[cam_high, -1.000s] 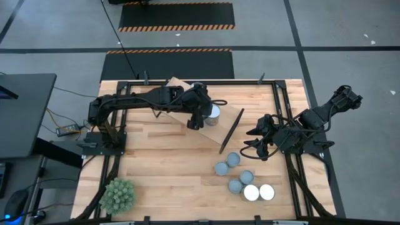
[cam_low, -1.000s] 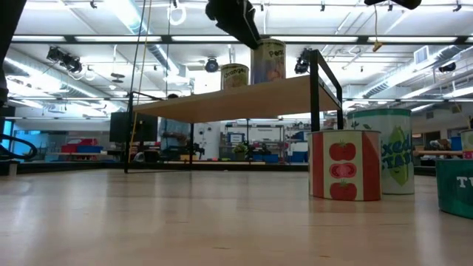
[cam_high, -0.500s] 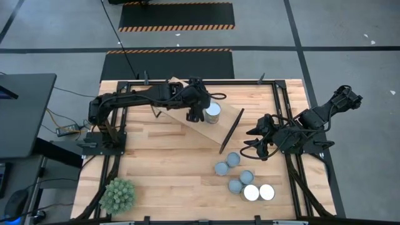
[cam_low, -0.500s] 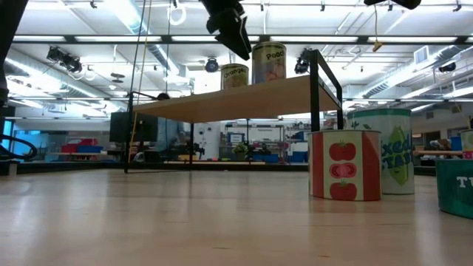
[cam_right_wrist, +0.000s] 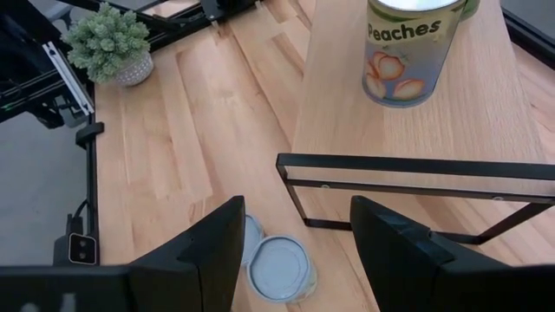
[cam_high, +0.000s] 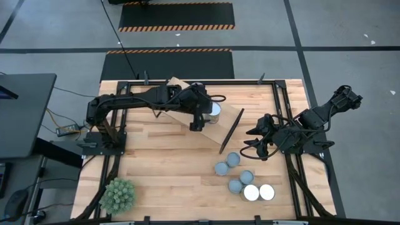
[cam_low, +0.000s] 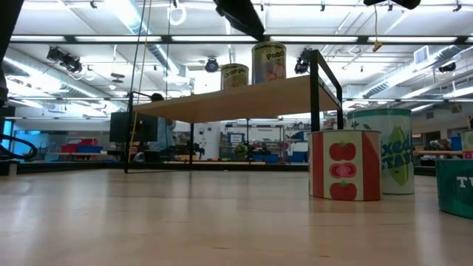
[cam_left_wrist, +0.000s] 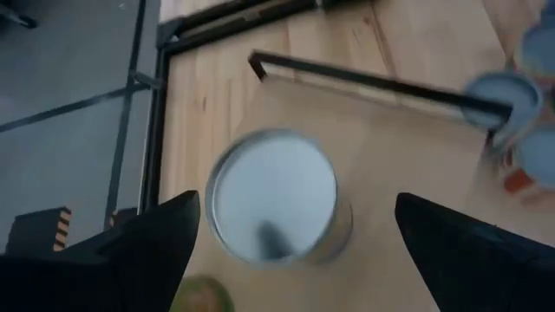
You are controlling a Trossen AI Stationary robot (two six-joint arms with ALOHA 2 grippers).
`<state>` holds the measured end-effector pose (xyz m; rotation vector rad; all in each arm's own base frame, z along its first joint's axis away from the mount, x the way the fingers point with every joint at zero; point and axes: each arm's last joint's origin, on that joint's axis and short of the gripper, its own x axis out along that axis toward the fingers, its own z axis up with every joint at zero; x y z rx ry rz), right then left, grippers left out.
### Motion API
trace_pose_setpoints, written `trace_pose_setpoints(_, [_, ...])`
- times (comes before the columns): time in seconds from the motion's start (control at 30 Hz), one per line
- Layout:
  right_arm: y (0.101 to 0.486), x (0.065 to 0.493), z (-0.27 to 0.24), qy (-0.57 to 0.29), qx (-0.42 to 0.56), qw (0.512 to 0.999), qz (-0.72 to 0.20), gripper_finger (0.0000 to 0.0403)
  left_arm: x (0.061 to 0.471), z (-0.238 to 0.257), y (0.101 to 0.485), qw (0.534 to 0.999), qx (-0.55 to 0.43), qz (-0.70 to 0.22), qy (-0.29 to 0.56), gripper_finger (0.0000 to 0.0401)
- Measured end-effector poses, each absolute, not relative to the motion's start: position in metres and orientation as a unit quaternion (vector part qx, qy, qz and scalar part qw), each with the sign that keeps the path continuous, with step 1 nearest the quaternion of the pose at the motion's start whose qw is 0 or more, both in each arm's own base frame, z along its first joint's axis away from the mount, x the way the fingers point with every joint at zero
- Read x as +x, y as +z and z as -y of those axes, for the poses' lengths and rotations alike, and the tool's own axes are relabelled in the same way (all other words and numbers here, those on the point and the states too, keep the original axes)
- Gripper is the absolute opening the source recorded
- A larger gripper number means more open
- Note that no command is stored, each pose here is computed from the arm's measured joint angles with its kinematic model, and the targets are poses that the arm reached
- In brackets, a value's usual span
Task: Pick and place cans onto a shelf
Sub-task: Put the canned peaches on the shelf
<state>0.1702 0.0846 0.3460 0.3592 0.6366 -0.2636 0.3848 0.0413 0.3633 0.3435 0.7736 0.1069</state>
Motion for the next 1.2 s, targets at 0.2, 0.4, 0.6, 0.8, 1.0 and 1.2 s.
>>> trace_pose_setpoints(0.2, [0.346,0.17,-0.085,-0.129,0.177,0.925,-0.31,0.0217,0.394,-0.046,0.351,0.89,0.208,-0.397,0.087,0.0391])
trace_pose_setpoints(0.4, [0.346,0.17,-0.085,-0.13,0.179,0.925,-0.309,0.0217,0.398,-0.048,0.344,0.863,0.277,-0.415,0.083,0.0391])
trace_pose_setpoints(0.6, [0.347,0.171,-0.085,-0.132,0.179,0.926,-0.305,0.0217,0.401,-0.057,0.341,0.844,0.308,-0.424,0.112,0.0391])
trace_pose_setpoints(0.8, [0.347,0.171,-0.084,-0.141,0.176,0.928,-0.298,0.0217,0.402,-0.069,0.343,0.843,0.307,-0.415,0.151,0.0391])
trace_pose_setpoints(1.0, [0.347,0.171,-0.084,-0.143,0.175,0.928,-0.297,0.0217,0.402,-0.072,0.344,0.832,0.315,-0.419,0.182,0.0391])
trace_pose_setpoints(1.2, [0.347,0.176,-0.072,-0.181,0.15,0.929,-0.285,0.0217,0.398,-0.06,0.35,0.854,0.297,-0.404,0.14,0.0388])
